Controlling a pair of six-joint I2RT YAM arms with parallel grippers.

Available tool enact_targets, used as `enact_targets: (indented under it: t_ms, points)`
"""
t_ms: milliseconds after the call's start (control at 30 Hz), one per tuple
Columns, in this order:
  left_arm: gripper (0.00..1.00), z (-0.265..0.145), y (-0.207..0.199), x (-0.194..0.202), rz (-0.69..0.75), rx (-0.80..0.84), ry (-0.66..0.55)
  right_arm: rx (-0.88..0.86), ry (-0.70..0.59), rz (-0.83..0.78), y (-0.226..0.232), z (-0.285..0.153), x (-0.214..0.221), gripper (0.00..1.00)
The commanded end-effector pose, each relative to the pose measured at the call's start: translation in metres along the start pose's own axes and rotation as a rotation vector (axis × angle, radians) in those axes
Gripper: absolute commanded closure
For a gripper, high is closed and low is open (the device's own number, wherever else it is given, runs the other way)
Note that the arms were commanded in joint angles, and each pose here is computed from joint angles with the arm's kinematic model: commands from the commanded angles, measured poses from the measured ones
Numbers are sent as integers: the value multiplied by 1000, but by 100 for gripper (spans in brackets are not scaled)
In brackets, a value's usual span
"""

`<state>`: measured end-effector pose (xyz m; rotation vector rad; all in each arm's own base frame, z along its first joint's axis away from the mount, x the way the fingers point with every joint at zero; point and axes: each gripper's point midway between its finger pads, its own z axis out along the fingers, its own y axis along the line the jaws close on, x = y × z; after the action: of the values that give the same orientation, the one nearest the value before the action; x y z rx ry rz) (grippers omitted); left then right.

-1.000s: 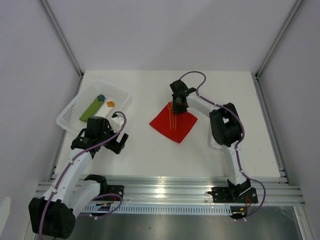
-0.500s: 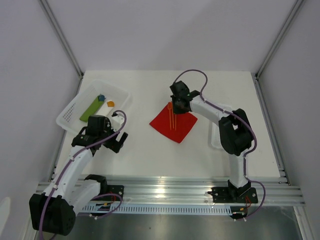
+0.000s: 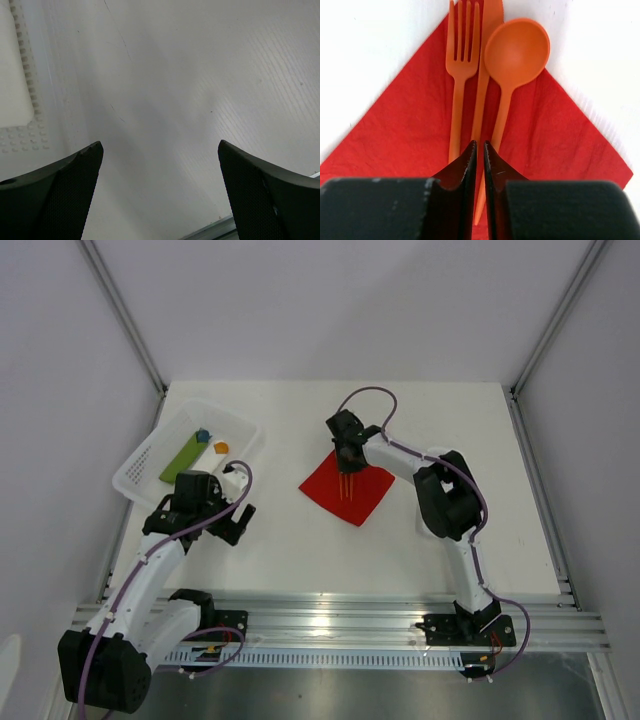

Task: Place the utensils on the paper napkin and roll it up

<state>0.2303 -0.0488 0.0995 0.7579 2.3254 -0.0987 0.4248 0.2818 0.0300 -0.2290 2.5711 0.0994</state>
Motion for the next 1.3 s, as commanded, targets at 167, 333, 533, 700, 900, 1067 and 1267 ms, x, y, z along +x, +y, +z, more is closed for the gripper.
enact_targets:
  t_ms: [167,333,533,700,900,1067,1267]
  points:
    - [0,3,0,-5,6,-2,-30,8,-28,18,4,5,-12,87]
    - [1,4,0,-4,5,-3,-25,3,-42,19,7,2,-16,87]
    - [1,3,0,-4,6,-4,-27,9,-27,22,7,6,-11,87]
    - [1,3,0,-4,5,-4,-26,4,-11,39,8,7,-6,86]
    - [0,2,1,-4,5,-8,-29,9,-4,64,8,7,-3,87]
    - [0,2,0,-4,7,-8,-34,9,-8,72,8,4,-4,91]
    - [1,1,0,-6,10,-9,-42,15,-7,82,7,3,-3,95]
